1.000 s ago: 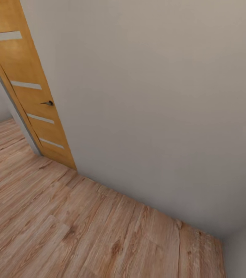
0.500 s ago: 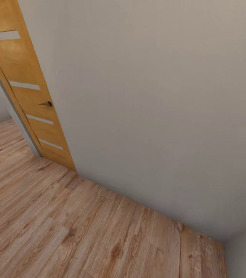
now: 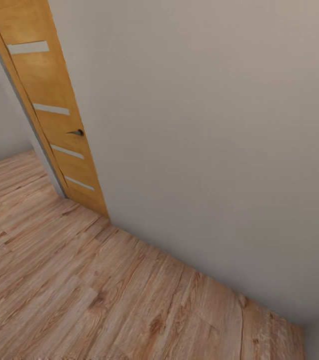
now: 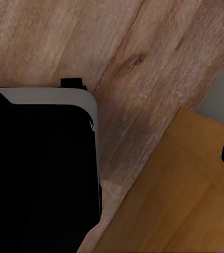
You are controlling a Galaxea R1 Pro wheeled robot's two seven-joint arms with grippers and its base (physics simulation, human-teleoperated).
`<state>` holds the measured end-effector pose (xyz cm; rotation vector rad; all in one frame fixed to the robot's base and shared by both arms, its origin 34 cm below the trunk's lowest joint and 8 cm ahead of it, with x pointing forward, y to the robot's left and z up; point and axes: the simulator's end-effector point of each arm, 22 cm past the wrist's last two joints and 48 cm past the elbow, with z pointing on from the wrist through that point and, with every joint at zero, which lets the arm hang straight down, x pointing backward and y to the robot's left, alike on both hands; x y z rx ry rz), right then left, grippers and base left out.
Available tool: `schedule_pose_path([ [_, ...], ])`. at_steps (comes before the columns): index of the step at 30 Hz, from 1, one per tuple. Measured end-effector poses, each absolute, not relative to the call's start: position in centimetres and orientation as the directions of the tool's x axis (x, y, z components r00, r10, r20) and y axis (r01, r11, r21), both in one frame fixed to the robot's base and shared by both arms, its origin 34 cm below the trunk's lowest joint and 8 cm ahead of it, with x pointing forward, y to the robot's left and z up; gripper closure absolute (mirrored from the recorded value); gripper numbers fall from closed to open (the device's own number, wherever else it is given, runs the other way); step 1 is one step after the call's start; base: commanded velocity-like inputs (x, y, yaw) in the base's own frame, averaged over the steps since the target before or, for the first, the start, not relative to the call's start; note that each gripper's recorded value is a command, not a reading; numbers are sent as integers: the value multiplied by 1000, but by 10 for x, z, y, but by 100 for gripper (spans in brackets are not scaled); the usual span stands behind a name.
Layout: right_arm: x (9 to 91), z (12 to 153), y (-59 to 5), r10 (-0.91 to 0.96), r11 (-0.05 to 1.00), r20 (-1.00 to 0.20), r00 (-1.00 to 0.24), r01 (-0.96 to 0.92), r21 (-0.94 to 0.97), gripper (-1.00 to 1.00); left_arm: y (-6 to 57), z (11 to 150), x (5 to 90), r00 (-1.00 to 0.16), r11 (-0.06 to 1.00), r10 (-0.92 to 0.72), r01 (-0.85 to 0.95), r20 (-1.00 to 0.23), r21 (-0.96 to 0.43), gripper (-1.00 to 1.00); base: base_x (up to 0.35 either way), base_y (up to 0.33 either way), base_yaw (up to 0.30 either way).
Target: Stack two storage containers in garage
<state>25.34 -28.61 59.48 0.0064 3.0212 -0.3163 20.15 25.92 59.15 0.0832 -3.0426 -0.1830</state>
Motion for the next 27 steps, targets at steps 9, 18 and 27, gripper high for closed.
schedule_pose_path([
  [9,253,595,-286,-7,979,-103,-995,15,-204,-100,259,592,201,-994,991,-61,-50,89,123,-100,0,0,273],
  [18,252,594,-283,-7,980,-100,-995,13,-198,-100,259,591,201,-994,991,-62,-51,91,123,-100,0,0,274],
  [27,250,591,-269,-6,992,-94,-996,6,-126,-100,259,591,200,-994,991,-62,-50,93,123,-100,0,0,273],
])
